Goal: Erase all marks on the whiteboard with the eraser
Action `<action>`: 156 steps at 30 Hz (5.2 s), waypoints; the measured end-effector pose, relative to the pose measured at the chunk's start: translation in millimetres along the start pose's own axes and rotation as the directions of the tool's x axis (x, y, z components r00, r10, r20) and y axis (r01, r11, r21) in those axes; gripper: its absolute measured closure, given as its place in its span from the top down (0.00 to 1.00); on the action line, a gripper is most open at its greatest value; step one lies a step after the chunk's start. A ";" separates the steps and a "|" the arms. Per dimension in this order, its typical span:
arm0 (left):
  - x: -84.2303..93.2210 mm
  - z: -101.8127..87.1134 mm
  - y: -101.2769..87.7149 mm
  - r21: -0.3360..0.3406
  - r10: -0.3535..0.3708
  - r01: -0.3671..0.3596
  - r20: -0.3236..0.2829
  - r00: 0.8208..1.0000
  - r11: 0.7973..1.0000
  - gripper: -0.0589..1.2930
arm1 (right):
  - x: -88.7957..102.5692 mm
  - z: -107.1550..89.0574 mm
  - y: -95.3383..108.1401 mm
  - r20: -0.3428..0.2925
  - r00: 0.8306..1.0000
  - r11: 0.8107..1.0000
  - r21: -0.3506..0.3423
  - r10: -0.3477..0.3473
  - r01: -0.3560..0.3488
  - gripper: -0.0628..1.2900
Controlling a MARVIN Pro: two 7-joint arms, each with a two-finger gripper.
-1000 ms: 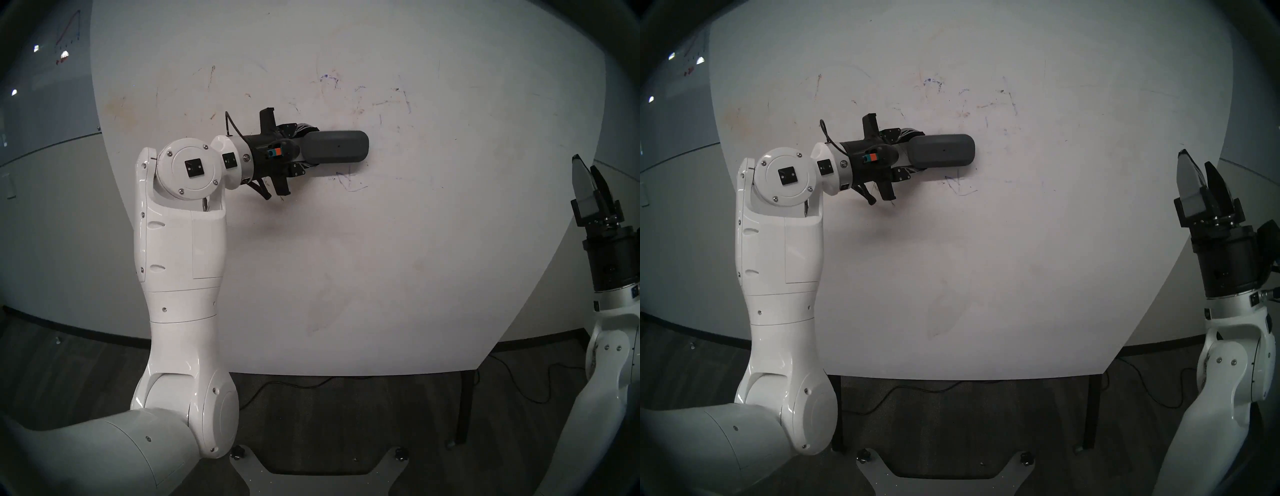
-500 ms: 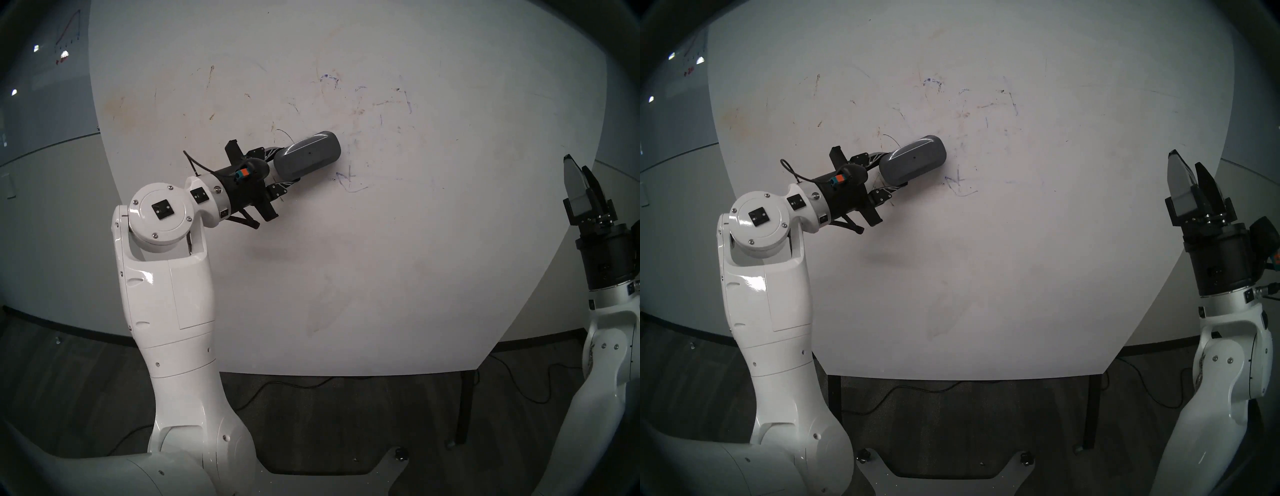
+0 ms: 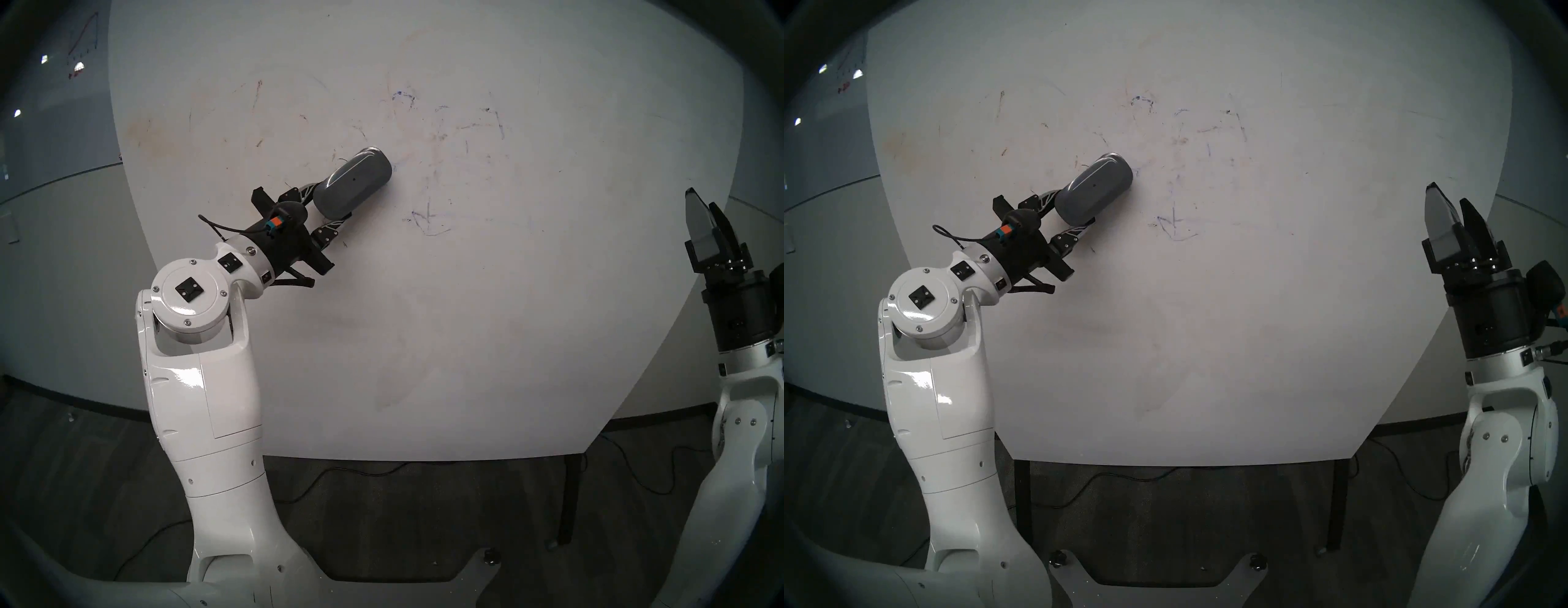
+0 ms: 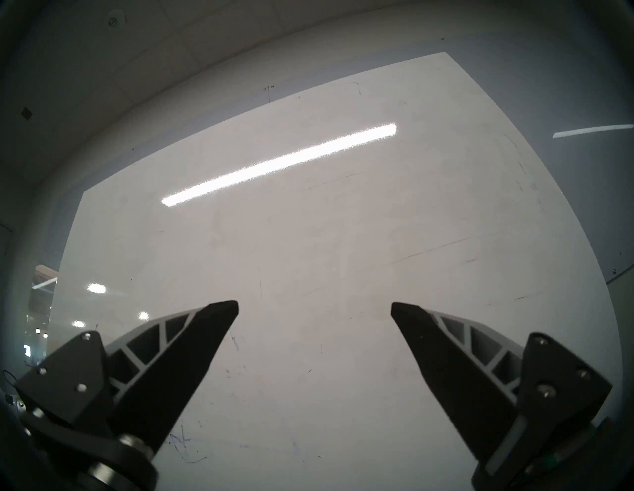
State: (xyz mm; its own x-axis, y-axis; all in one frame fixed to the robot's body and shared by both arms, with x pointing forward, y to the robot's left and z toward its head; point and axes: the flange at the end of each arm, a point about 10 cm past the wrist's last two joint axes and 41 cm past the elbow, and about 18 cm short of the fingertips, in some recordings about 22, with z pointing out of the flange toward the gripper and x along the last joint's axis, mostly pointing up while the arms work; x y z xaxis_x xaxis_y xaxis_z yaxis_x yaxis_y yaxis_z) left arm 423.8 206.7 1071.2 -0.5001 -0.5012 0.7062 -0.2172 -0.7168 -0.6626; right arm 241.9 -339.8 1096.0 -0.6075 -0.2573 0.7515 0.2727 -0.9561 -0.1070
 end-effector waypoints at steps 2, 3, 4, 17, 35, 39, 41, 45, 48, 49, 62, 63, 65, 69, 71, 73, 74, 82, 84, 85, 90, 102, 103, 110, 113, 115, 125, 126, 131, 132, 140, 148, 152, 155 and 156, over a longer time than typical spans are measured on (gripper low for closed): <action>-3.1 -1.3 -0.2 0.029 -0.004 0.003 0.001 1.000 1.000 0.48 | 0.0 0.3 0.0 0.000 1.000 1.000 -0.001 -0.002 0.002 0.95; -4.7 -1.8 -0.3 0.043 -0.005 0.005 0.002 1.000 0.999 0.48 | 0.0 0.4 0.0 0.000 1.000 1.000 -0.002 -0.002 0.002 0.95; -6.8 -2.4 -0.5 0.059 -0.006 0.006 0.004 1.000 0.998 0.48 | 0.0 0.5 0.0 0.000 1.000 1.000 -0.002 -0.003 0.003 0.95; -31.3 -11.0 -3.0 0.223 -0.030 0.022 0.033 0.999 0.975 0.48 | -0.1 2.0 -1.0 0.000 1.000 1.000 0.005 -0.007 0.007 0.95; -40.1 -18.6 -11.0 0.345 -0.123 0.101 0.043 0.991 0.933 0.48 | -0.4 3.2 -2.4 -0.002 1.000 1.000 0.012 -0.006 0.006 0.95; -40.8 -19.1 -10.8 0.361 -0.147 0.122 0.043 0.988 0.925 0.48 | -0.1 3.5 -2.6 -0.004 1.000 1.000 0.015 -0.008 0.008 0.95; -41.0 -19.3 -10.6 0.367 -0.156 0.130 0.042 0.987 0.921 0.48 | 0.1 3.6 -2.9 -0.006 1.000 1.000 0.018 -0.009 0.009 0.95; -42.0 -20.2 -9.8 0.391 -0.182 0.151 0.043 0.982 0.908 0.48 | 0.7 3.9 -3.5 -0.009 1.000 1.000 0.025 -0.009 0.009 0.95; -42.8 -20.5 -8.9 0.410 -0.204 0.169 0.042 0.978 0.896 0.48 | 1.2 3.9 -3.7 -0.011 1.000 1.000 0.029 -0.009 0.010 0.95; -43.5 -20.7 -8.3 0.422 -0.221 0.184 0.041 0.974 0.888 0.48 | 1.4 3.9 -3.8 -0.013 1.000 0.999 0.031 -0.010 0.010 0.95; -42.7 -19.0 -1.5 0.483 -0.359 0.304 0.023 0.933 0.821 0.48 | 4.2 3.0 -3.4 -0.021 1.000 0.999 0.042 -0.016 0.017 0.95; -42.6 -18.8 -1.1 0.486 -0.365 0.309 0.022 0.931 0.817 0.48 | 4.4 3.0 -3.3 -0.022 1.000 0.999 0.042 -0.016 0.017 0.95; -42.1 -18.2 0.0 0.493 -0.383 0.324 0.020 0.924 0.807 0.48 | 4.8 2.8 -3.2 -0.023 1.000 0.999 0.044 -0.017 0.018 0.95; -40.4 -17.2 1.6 0.504 -0.409 0.346 0.016 0.912 0.792 0.48 | 5.5 2.4 -3.0 -0.025 1.000 0.999 0.045 -0.019 0.020 0.95; -39.0 -16.5 2.4 0.510 -0.425 0.359 0.014 0.905 0.782 0.48 | 5.9 2.2 -2.7 -0.026 0.999 0.999 0.046 -0.019 0.020 0.95; -38.0 -16.0 2.9 0.513 -0.435 0.367 0.013 0.900 0.776 0.47 | 6.1 2.0 -2.6 -0.026 0.999 0.999 0.046 -0.020 0.021 0.95; -37.3 -15.5 3.3 0.517 -0.444 0.374 0.013 0.896 0.770 0.47 | 6.3 1.8 -2.5 -0.027 0.999 0.999 0.047 -0.020 0.021 0.95; -33.2 -13.1 5.3 0.532 -0.497 0.416 0.010 0.868 0.737 0.47 | 7.0 0.9 -2.2 -0.030 0.999 0.999 0.048 -0.019 0.021 0.95; -32.2 -12.5 6.0 0.537 -0.507 0.423 0.010 0.862 0.730 0.47 | 7.0 0.5 -2.1 -0.031 0.999 0.999 0.047 -0.018 0.019 0.95; -31.9 -12.4 6.1 0.538 -0.510 0.425 0.010 0.860 0.728 0.47 | 7.0 0.4 -2.1 -0.031 0.999 0.999 0.047 -0.018 0.019 0.95; -30.0 -11.6 7.1 0.544 -0.525 0.434 0.013 0.851 0.718 0.47 | 7.0 -0.3 -1.9 -0.033 0.999 0.999 0.046 -0.016 0.018 0.95; -29.5 -16.2 14.8 0.535 -0.560 0.455 0.040 0.828 0.712 0.49 | 6.5 -1.3 -1.9 -0.036 0.999 0.999 0.043 -0.011 0.013 0.95; -29.7 -16.5 15.6 0.532 -0.562 0.457 0.043 0.826 0.712 0.50 | 6.5 -1.3 -1.9 -0.036 0.999 0.999 0.043 -0.011 0.013 0.95; -30.8 -17.5 19.1 0.518 -0.578 0.470 0.059 0.814 0.715 0.52 | 6.0 -1.4 -2.3 -0.037 0.999 0.999 0.043 -0.009 0.010 0.95; -31.3 -16.8 18.5 0.517 -0.581 0.472 0.062 0.812 0.714 0.52 | 5.9 -1.4 -2.3 -0.037 0.999 0.999 0.044 -0.008 0.010 0.95; -32.3 -15.9 17.9 0.517 -0.583 0.473 0.063 0.810 0.713 0.52 | 6.0 -1.5 -2.3 -0.037 0.999 0.999 0.044 -0.009 0.010 0.95; -36.6 -9.3 11.0 0.529 -0.593 0.478 0.060 0.803 0.701 0.63 | 8.9 -3.4 0.4 -0.040 0.999 0.999 0.036 -0.021 0.023 0.95; -36.8 -8.7 10.6 0.529 -0.594 0.479 0.060 0.802 0.700 0.65 | 9.1 -3.6 0.6 -0.040 0.999 0.999 0.036 -0.022 0.024 0.95; -36.9 -7.4 8.7 0.530 -0.600 0.485 0.058 0.798 0.696 0.68 | 9.7 -4.2 1.1 -0.042 0.999 0.999 0.035 -0.024 0.026 0.95; -37.4 -7.9 7.2 0.535 -0.602 0.484 0.058 0.797 0.693 0.69 | 9.8 -4.2 1.1 -0.042 0.999 0.999 0.036 -0.024 0.026 0.95; -35.6 -9.2 4.5 0.538 -0.606 0.487 0.058 0.793 0.688 0.88 | 9.7 -3.9 0.4 -0.044 0.999 0.999 0.041 -0.022 0.024 0.95; -30.6 -10.6 4.5 0.535 -0.612 0.494 0.056 0.789 0.686 0.90 | 9.2 -3.3 -0.8 -0.047 0.999 0.999 0.046 -0.018 0.020 0.95; -24.4 -10.8 6.7 0.516 -0.613 0.506 0.047 0.789 0.691 0.90 | 9.0 -3.2 -1.1 -0.048 0.999 0.999 0.048 -0.016 0.019 0.95; -18.7 -10.0 8.6 0.499 -0.610 0.513 0.040 0.792 0.698 0.90 | 9.0 -3.2 -1.3 -0.049 0.999 0.999 0.050 -0.016 0.018 0.95; -17.1 -9.7 9.2 0.494 -0.609 0.515 0.037 0.793 0.701 0.90 | 9.1 -3.2 -1.4 -0.049 0.999 0.999 0.050 -0.016 0.018 0.95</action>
State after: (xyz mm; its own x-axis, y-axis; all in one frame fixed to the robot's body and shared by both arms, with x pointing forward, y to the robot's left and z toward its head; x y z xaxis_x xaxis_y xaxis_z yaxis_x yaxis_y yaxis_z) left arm 422.2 213.5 1050.7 -0.2327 0.0209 0.9723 0.0041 -0.9997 0.0225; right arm 233.6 -341.3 1100.9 -0.6476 -0.2488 0.7202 0.2989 -0.9524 -0.0603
